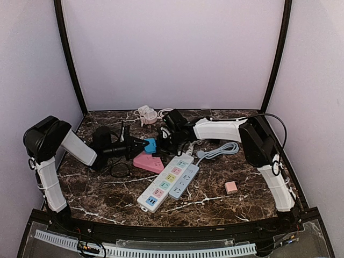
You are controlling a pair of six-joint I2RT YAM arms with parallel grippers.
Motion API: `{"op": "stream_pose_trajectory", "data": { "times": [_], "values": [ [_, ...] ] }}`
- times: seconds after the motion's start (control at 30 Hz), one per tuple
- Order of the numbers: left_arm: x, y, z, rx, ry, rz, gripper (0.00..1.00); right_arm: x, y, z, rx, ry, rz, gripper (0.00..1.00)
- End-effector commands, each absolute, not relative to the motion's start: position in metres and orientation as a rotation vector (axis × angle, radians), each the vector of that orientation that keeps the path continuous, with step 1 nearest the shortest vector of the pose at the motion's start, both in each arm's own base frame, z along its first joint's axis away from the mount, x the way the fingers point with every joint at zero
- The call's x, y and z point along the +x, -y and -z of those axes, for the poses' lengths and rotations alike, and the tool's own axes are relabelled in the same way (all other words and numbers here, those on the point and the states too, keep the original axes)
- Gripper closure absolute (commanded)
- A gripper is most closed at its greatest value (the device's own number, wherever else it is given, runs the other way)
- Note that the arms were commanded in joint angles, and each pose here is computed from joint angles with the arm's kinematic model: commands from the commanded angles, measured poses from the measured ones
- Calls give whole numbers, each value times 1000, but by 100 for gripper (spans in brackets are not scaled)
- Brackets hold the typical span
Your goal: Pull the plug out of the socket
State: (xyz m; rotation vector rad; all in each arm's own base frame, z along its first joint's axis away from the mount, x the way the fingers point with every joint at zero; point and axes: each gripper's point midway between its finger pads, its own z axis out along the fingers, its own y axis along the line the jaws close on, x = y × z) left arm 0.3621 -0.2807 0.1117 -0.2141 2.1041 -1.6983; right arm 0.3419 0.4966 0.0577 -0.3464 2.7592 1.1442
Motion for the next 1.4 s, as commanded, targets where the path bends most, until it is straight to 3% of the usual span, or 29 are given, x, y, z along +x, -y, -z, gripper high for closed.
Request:
{"op": "stream_pose_trajectory", "data": {
  "times": [0.0, 0.23, 0.6, 0.9, 1.03, 1.37],
  "values": [
    [344, 290, -125, -82, -2082, 1722, 100, 328, -492, -13, -348, -2856, -1035, 100],
    [356, 274, -135, -105, -2157, 1479, 100, 337, -492, -62, -424, -2718, -1035, 100],
    [378, 215, -164, -137, -2341, 816, 100, 352, -469, -163, -482, -2468, -922, 100],
    [394, 142, -156, -166, -2506, 114, 100, 350, -422, -219, -453, -2333, -764, 46],
    [404, 120, -143, -121, -2563, -156, 100, 347, -403, -229, -435, -2308, -710, 29],
    [435, 82, -111, -24, -2645, -638, 97, 332, -367, -230, -410, -2295, -622, 10]
  ]
}}
